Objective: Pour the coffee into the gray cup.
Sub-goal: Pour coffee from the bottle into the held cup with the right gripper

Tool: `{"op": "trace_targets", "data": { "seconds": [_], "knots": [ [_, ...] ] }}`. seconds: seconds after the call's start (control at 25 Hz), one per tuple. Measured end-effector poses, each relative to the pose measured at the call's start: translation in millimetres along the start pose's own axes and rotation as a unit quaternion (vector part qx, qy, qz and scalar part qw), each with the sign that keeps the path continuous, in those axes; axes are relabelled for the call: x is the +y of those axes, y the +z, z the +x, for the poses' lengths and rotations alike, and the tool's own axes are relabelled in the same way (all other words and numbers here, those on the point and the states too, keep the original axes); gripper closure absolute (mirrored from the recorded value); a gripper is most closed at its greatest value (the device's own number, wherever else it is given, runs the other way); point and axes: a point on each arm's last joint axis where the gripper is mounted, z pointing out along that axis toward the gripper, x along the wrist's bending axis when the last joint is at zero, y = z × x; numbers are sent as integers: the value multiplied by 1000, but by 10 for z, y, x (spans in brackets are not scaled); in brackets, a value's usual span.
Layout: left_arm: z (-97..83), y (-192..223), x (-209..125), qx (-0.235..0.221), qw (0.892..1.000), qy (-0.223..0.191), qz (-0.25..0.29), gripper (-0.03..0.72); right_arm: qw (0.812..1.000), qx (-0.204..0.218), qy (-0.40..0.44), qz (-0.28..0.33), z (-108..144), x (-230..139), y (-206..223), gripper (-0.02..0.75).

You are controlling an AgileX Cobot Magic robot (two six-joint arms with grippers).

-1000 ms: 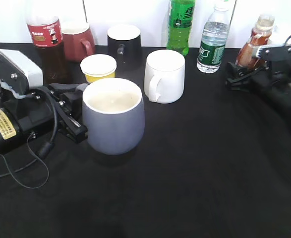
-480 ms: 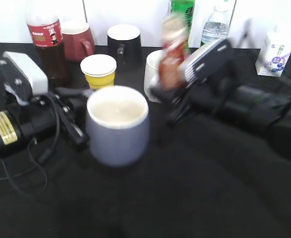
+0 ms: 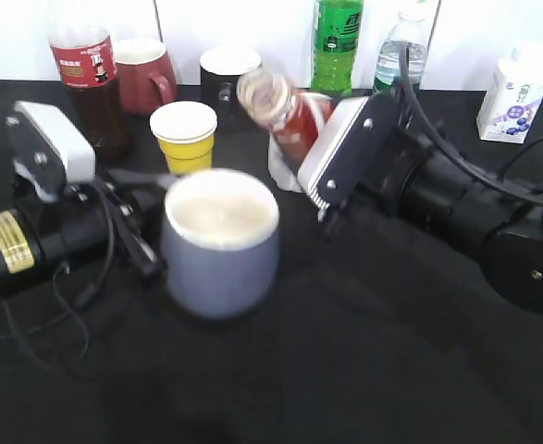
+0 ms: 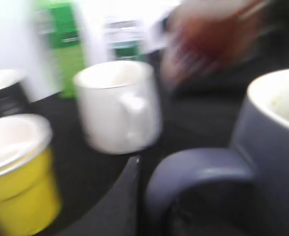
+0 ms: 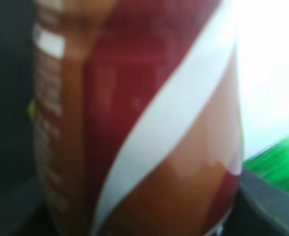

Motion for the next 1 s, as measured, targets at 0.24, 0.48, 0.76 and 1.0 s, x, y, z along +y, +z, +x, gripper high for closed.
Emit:
{"op": "trace_targets", "data": {
  "seconds": [0.24,0.48,0.76,1.0],
  "knots": [
    [30,-1,-12,17,1000,-9,6,630,993,-35,-117,9,-65,-8,-1,205],
    [30,-1,-13,17,1000,-9,7,630,977,-66,-203,-9,-114,41,-7,205],
    [30,-1,-12,17,1000,-9,6,630,960,-69,-272,-6,-117,44,-8,205],
    [30,-1,-11,17,1000,-9,6,630,947,-69,-314,-3,-118,45,-8,206]
  ]
}}
